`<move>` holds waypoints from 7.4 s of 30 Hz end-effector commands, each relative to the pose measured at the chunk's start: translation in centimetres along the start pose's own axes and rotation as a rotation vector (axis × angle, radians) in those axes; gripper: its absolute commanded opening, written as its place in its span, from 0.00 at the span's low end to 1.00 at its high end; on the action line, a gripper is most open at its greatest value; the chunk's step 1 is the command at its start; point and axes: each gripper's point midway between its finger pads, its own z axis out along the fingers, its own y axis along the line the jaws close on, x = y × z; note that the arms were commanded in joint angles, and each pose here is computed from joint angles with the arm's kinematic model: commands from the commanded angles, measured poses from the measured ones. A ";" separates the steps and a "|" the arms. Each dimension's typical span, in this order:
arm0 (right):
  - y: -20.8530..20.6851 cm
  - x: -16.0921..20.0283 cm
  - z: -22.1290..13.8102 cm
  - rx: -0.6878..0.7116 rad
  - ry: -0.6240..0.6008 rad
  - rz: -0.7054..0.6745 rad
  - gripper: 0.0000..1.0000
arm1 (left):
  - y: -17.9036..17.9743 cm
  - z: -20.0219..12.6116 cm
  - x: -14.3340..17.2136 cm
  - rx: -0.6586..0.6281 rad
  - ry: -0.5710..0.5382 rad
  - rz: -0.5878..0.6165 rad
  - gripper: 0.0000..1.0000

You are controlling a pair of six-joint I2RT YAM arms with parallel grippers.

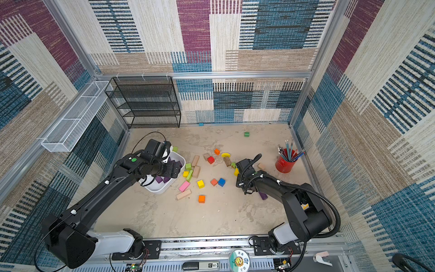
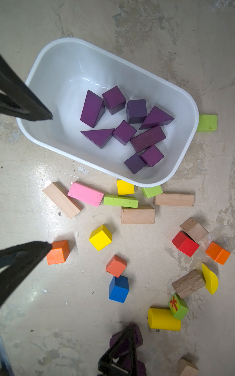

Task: Pick purple bricks into the storage bin
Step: Pick up the building block from the center of the board, then place the building block in the storage box, then pick up the building block from the center of the board.

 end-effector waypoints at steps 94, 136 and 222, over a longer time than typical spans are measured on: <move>19.4 -8.5 -14.3 -0.255 -0.316 -0.240 0.64 | 8.0 -0.5 0.9 0.085 -0.011 -0.501 0.86; -7.5 2.1 -7.5 0.156 -0.047 0.579 0.67 | -6.2 -1.4 4.1 0.296 0.071 -0.016 0.85; 1.7 1.0 -2.2 0.034 0.093 0.201 0.67 | -5.6 0.2 4.5 0.244 0.119 -0.021 0.85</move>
